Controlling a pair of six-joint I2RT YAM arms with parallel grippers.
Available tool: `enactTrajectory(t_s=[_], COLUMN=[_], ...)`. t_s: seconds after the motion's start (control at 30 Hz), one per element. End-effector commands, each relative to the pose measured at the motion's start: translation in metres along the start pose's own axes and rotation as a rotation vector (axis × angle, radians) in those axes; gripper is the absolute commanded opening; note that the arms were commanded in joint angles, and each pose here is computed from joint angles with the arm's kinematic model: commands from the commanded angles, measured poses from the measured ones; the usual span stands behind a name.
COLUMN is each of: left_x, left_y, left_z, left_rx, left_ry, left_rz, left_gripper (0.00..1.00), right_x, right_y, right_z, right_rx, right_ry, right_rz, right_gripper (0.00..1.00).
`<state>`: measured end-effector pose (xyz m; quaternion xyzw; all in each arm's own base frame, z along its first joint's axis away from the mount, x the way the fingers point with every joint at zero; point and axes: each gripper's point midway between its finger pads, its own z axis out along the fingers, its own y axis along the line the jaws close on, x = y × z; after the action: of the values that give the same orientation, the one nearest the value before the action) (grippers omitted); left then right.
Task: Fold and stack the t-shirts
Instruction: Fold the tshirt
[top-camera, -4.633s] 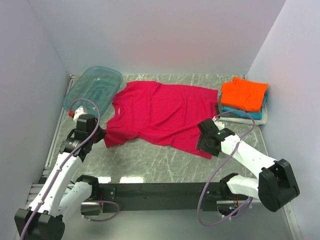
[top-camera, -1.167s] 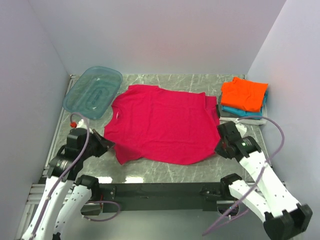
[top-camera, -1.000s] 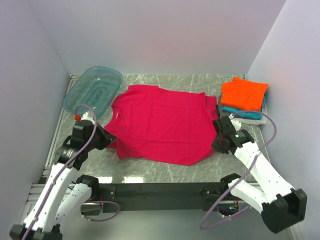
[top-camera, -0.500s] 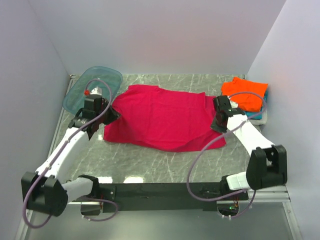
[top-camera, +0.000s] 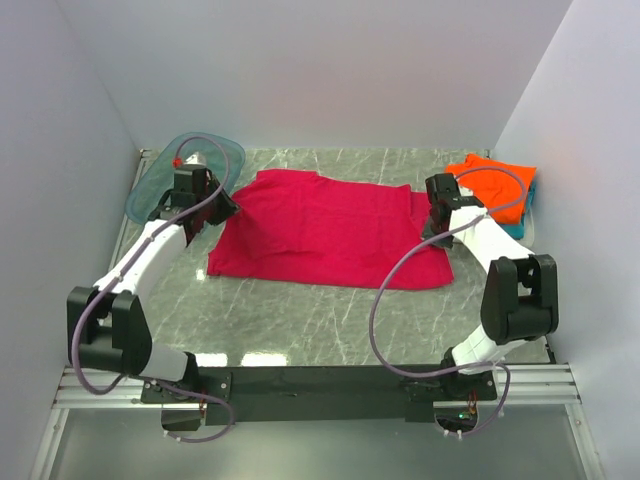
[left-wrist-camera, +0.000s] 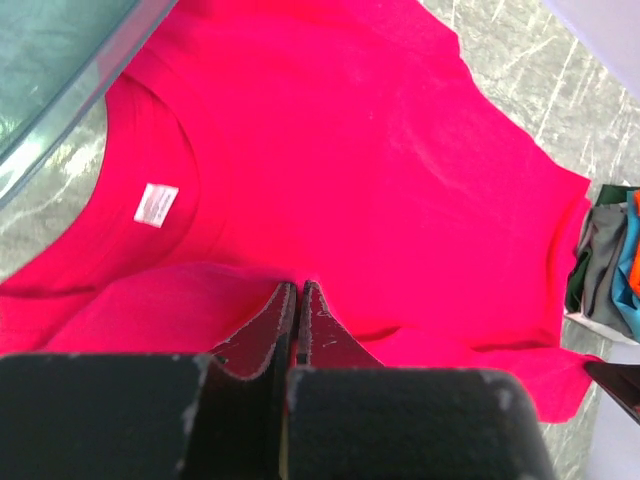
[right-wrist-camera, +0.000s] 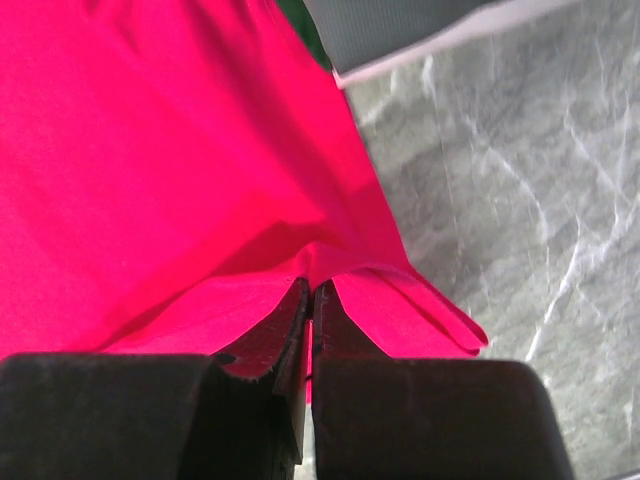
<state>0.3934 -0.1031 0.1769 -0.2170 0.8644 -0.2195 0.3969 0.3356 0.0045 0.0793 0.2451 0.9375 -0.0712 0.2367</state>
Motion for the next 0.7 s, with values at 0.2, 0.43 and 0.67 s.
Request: enactTrajectory(t_s=[0.2,0.43,0.67], left_x=[-0.034,-0.039,-0.071], left_y=[-0.021,-0.015,-0.041], left_z=[0.022,0.037,0.021], left_rx=[0.077,0.040,0.104], left_ry=[-0.044,-0.031,-0.121], left_rz=[0.049,0.041,0.059], left_gripper=[0.00,0.10,0.64], right_x=[-0.028,-0.030,-0.050], right_y=[-0.004,-0.011,-0.006], right_z=[0.002,0.002,-0.038], right_rx=[0.044,0.076,-0.007], right_ry=[-0.074,-0.081,-0.192], right_rz=[0.007,-0.017,-0.048], right_gripper=[0.00,0.03,0.42])
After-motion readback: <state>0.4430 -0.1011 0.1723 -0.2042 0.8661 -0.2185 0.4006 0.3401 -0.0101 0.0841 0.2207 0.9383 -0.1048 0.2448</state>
